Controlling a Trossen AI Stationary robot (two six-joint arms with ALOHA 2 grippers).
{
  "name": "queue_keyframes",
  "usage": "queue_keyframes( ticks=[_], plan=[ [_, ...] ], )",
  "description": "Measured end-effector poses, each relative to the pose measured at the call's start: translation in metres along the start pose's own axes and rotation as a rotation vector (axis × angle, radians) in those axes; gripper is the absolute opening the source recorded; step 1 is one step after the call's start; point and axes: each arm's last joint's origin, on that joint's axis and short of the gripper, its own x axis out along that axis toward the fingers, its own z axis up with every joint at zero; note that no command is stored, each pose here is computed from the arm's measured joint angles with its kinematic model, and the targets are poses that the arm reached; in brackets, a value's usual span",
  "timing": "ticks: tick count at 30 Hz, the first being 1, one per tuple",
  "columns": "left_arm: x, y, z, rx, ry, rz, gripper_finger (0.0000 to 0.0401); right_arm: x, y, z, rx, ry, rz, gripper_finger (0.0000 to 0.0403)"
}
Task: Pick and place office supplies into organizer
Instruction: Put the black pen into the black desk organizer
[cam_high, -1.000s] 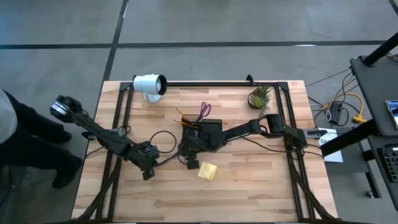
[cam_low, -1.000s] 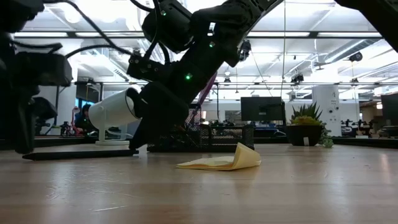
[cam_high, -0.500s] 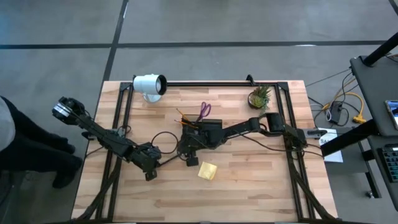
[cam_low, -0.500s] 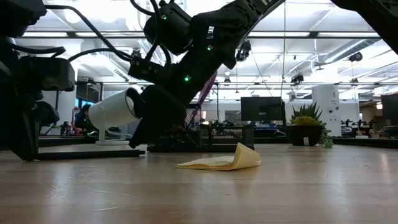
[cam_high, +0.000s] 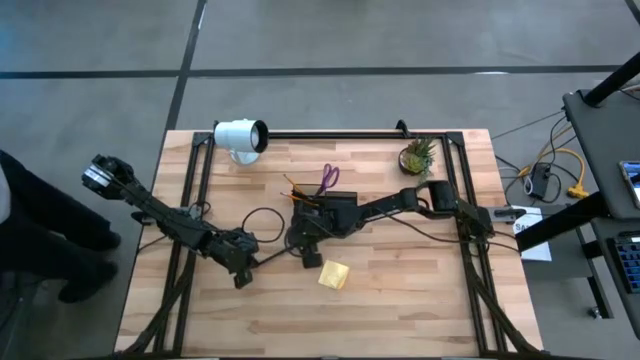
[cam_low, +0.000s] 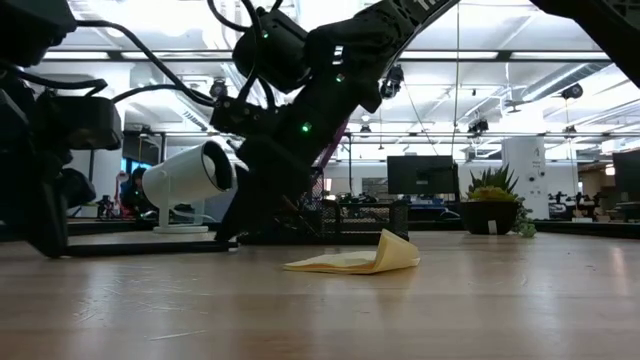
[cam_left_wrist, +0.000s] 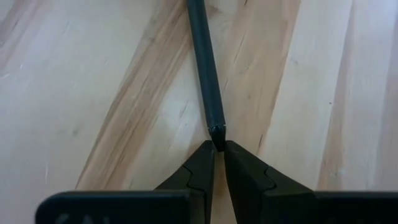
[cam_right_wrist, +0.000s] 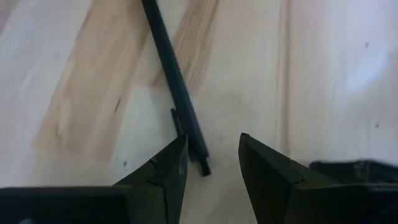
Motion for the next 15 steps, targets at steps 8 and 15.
queue_keyframes(
  ticks=[8, 15],
  plan=[
    [0.002, 0.003, 0.0, -0.009, -0.02, -0.003, 0.0027, 0.0, 0.001, -0.002, -0.001, 0.024, 0.006, 0.0127],
    [0.015, 0.004, 0.001, -0.019, -0.026, 0.011, 0.0027, 0.0, 0.001, -0.004, -0.001, 0.036, 0.013, 0.0113]
  ],
)
